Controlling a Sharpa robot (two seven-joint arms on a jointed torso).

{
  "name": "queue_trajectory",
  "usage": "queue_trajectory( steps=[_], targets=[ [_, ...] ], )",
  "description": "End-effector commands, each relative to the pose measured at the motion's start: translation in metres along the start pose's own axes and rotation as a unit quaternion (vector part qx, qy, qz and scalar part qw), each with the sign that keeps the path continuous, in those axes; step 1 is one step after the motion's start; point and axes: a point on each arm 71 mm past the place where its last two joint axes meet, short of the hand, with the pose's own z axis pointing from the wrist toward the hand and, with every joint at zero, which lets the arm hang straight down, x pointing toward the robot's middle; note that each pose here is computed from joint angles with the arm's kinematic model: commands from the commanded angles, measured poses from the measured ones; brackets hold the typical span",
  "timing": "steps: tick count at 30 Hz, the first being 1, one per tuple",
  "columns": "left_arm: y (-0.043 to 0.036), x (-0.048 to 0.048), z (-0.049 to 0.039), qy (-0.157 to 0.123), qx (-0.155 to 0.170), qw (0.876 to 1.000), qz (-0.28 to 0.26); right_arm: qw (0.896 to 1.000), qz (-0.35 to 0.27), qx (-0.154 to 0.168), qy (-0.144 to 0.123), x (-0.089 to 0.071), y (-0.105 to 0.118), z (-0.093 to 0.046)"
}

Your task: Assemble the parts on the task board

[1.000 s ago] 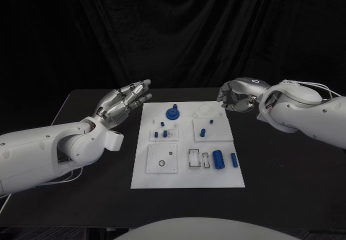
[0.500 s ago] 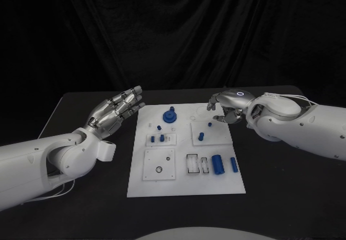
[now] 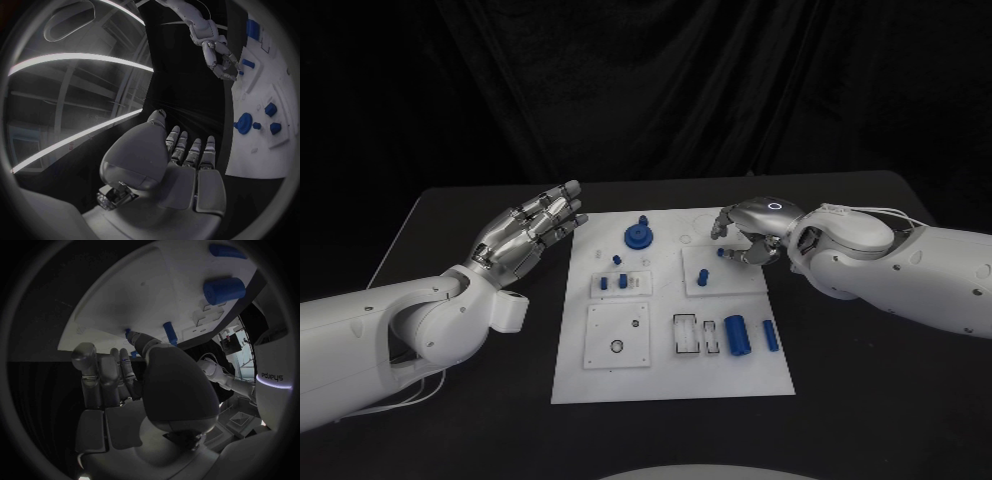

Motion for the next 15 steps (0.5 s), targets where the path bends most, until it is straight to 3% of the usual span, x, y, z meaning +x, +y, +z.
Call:
queue_trajectory(
  steps=[1, 15],
  targets=[
    [-0.0132, 0.0006, -0.0009, 0.005, 0.094, 0.995, -0.008, 1.000, 0.003, 0.008, 0.008, 0.0035, -0.0002, -0.0005],
    [-0.0118, -0.0004, 0.0001, 0.010, 0.088, 0.996, -0.013, 1.000, 0.008, 0.004, 0.010, 0.0104, 0.0004, 0.0011]
  ],
)
